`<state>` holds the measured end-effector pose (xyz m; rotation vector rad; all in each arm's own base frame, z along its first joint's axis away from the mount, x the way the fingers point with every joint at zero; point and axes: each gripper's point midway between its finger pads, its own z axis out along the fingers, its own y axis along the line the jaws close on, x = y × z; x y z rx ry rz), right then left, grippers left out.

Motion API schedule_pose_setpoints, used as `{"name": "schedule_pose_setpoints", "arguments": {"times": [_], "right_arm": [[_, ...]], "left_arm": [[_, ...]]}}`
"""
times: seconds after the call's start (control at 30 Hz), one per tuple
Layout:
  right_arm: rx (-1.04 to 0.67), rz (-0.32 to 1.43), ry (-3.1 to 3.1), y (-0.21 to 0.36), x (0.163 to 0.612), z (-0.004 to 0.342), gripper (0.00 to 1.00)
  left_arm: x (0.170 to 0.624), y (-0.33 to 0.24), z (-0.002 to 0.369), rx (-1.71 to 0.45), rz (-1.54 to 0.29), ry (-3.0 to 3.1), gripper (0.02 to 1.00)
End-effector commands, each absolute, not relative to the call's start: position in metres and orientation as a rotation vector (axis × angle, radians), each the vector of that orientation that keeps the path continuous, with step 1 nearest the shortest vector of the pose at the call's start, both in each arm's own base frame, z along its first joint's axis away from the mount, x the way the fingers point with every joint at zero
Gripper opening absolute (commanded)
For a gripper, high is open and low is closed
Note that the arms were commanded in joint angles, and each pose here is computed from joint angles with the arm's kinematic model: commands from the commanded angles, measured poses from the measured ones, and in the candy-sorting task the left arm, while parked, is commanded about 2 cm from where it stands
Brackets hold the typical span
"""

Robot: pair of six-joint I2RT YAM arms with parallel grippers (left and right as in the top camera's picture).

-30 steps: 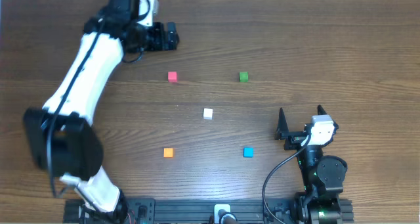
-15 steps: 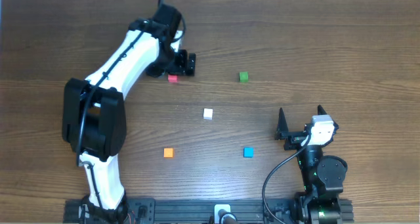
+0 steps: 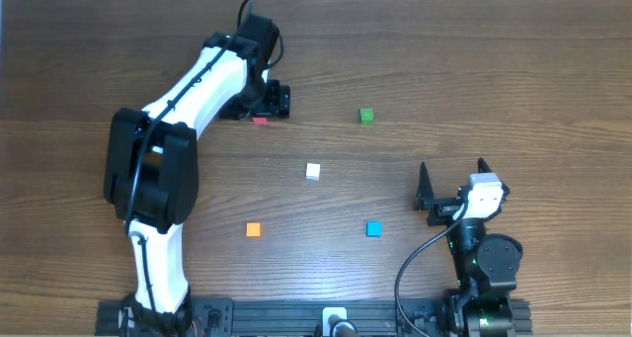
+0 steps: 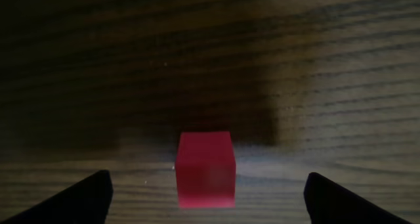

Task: Stack Cubes

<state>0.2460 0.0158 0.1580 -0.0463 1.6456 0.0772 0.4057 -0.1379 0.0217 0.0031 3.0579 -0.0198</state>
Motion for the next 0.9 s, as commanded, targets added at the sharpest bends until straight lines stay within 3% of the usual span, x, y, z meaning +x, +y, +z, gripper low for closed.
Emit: {"name": "schedule_pose_setpoints", "arguments": {"times": [0.03, 0.3, 0.37, 0.6, 0.9], "right_arm": [[-0.055, 0.079, 1.647, 0.0165, 0.2458, 0.1563, 0.993], [-0.055, 0.079, 1.647, 0.0165, 0.2458, 0.1563, 0.993], [-0.055, 0.079, 1.647, 0.0165, 0.2458, 0.1563, 0.991], [-0.055, 0.079, 1.647, 0.0165, 0.2458, 0.1563, 0.991], [-0.055, 0.079, 1.647, 0.0165, 0.2458, 0.1563, 0.993]], "left_arm": [[0.4101, -0.134, 0.0094, -0.056, 0.008, 3.071, 0.906], [0.4126, -0.1314, 0.0067, -0.114, 0.015, 3.064, 0.752], [0.4126, -0.1306, 0.0055, -0.121, 0.016, 3.066, 0.658], [0.4113, -0.1302, 0.0038, -0.121, 0.019, 3.071, 0.47], [0.4115, -0.1303, 0.0037, -0.126, 0.018, 3.071, 0.354]]}}
